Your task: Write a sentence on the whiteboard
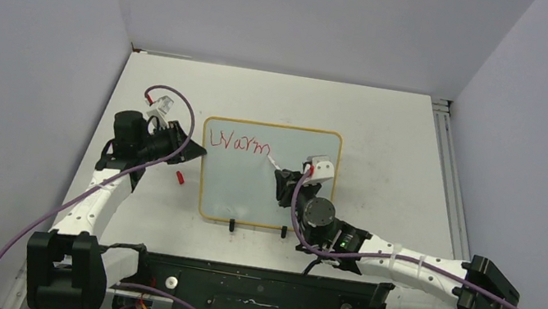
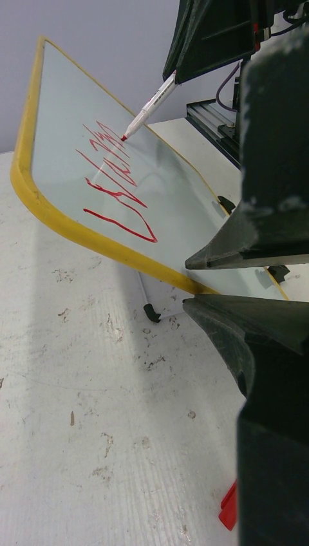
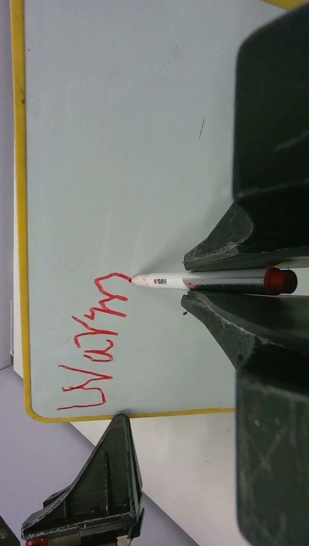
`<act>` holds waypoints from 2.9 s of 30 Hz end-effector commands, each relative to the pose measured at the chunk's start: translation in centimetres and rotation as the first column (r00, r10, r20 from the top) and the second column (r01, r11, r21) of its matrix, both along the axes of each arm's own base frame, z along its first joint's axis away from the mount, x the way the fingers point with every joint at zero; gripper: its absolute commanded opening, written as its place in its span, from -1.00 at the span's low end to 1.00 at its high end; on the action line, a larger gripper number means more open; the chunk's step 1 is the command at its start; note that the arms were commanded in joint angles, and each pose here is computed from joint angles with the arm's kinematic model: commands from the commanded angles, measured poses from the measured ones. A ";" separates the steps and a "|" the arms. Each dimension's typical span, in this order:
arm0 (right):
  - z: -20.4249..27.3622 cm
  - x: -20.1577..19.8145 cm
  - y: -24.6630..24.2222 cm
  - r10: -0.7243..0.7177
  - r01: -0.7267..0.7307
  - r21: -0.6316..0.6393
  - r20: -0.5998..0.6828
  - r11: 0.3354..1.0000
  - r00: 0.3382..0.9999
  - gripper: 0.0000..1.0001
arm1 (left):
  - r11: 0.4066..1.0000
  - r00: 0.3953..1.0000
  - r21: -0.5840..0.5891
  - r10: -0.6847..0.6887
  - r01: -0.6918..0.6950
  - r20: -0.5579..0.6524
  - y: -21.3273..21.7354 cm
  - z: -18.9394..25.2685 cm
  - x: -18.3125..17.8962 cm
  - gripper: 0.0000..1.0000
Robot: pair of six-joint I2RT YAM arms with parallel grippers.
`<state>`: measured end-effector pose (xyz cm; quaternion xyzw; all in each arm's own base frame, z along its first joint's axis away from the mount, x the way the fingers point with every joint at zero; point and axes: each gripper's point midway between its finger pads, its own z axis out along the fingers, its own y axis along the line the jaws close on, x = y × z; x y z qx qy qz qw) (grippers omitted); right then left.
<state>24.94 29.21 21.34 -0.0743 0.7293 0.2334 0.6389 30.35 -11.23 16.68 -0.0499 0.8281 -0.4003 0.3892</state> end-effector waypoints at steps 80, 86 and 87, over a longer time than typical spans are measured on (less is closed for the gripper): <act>0.9 -0.1 -6.3 -0.144 0.144 -0.062 0.005 0.988 0.990 -0.89 | 0.999 0.995 0.006 -0.034 0.033 0.093 -0.4 2.8 0.4 -0.62; 0.4 -0.3 -6.1 -0.126 0.126 -0.069 -0.004 0.990 0.992 -0.89 | 0.999 0.995 0.005 -0.034 0.034 0.091 -0.4 2.7 0.3 -0.61; 0.3 -0.3 -6.0 -0.123 0.122 -0.069 -0.005 0.990 0.992 -0.89 | 0.999 0.995 0.005 -0.034 0.034 0.092 -0.4 2.8 0.3 -0.61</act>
